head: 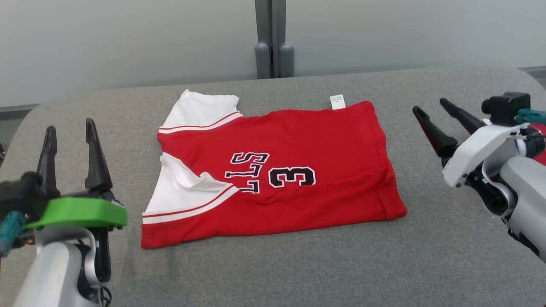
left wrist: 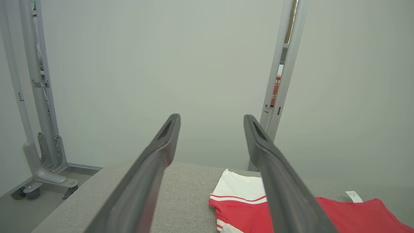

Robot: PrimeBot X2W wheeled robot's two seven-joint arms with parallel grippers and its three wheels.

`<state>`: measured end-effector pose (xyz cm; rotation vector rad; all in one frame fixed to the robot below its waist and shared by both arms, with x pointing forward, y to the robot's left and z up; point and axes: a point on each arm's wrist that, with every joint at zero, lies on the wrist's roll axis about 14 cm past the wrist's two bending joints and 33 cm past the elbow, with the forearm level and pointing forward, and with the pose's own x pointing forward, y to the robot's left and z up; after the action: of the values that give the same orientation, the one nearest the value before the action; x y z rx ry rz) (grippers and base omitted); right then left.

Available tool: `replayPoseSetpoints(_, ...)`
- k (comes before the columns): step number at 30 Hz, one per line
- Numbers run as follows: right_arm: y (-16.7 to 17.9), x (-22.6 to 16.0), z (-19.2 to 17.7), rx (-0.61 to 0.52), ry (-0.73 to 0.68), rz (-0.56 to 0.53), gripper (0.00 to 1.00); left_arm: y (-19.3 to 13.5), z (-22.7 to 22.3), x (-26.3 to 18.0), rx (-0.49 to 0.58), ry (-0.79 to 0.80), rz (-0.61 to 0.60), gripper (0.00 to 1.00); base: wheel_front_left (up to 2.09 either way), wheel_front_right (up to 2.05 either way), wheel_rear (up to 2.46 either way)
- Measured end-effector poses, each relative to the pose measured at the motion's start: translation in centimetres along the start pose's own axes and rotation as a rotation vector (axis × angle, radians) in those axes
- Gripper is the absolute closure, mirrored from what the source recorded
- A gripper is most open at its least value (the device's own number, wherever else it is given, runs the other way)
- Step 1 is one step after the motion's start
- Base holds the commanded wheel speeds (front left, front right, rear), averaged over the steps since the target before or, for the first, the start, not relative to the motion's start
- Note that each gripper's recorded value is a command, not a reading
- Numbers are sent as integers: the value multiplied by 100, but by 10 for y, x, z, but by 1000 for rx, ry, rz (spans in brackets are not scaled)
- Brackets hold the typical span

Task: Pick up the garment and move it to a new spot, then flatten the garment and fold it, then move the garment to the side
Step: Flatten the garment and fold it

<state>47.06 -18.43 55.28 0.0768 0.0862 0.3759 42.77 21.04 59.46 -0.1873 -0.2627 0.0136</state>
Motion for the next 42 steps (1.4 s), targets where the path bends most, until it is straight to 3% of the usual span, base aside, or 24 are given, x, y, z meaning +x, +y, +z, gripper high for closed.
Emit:
replayPoseSetpoints(3,5,-5,38,-15,-152,-1,0,-2,2,-21,-30,-23,38,0,0,0,0)
replayPoseSetpoints(11,31,-46,16,36,-292,-75,0,-4,-14,-59,-38,-8,98,0,0,0,0)
replayPoseSetpoints(20,56,-77,-19,119,-292,-145,0,7,-51,-83,-25,108,121,0,0,0,0)
replayPoseSetpoints(25,52,-82,-20,121,-294,-162,0,4,-77,-88,-31,192,117,0,0,0,0)
replayPoseSetpoints(33,46,-86,-26,107,-271,-179,0,1,-147,-105,66,432,108,0,0,0,0)
replayPoseSetpoints(42,33,-92,-35,104,-244,-219,0,17,-193,-106,137,605,144,0,0,0,0)
